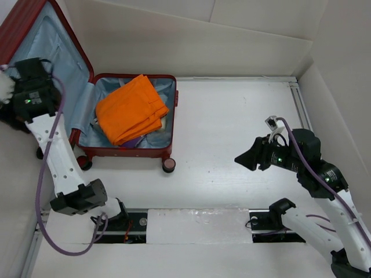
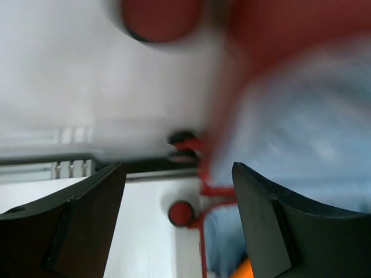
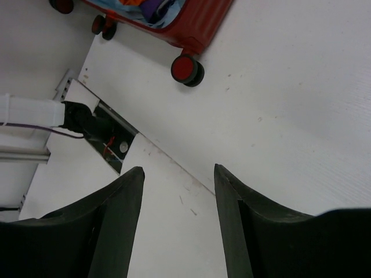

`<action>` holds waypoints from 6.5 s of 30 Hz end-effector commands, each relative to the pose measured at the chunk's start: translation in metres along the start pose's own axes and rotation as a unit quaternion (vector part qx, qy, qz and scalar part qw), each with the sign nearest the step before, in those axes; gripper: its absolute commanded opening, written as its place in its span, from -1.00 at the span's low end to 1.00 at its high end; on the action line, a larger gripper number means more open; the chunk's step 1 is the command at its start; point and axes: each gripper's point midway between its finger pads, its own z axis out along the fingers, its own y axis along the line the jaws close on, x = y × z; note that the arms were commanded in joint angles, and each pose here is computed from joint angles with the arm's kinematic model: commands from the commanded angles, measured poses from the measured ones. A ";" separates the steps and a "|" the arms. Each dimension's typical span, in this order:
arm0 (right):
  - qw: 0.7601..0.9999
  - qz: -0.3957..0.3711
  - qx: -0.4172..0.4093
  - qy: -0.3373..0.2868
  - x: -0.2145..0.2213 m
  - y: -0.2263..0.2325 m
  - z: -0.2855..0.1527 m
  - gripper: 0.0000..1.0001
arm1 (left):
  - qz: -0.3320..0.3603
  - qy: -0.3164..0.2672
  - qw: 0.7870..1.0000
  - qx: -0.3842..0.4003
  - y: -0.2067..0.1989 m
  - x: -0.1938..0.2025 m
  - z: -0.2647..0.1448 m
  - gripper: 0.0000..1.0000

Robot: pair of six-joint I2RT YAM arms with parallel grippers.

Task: Pack the luggage

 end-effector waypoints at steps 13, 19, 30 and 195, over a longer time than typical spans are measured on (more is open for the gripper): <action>0.999 -0.019 -0.030 0.006 -0.008 0.012 0.012 0.15 | -0.073 -0.042 0.996 0.012 0.009 -0.061 0.007 0.37; 1.000 -0.019 -0.017 0.000 -0.010 0.008 0.013 0.15 | -0.068 -0.042 0.997 0.005 0.002 -0.062 0.014 0.26; 1.000 -0.013 0.006 0.005 -0.006 -0.001 0.012 0.15 | -0.078 -0.038 0.996 -0.009 -0.004 -0.063 0.030 -0.19; 0.998 0.039 0.052 0.006 -0.094 -0.029 0.182 0.08 | 0.059 0.185 0.966 0.170 -0.183 0.190 0.115 -0.22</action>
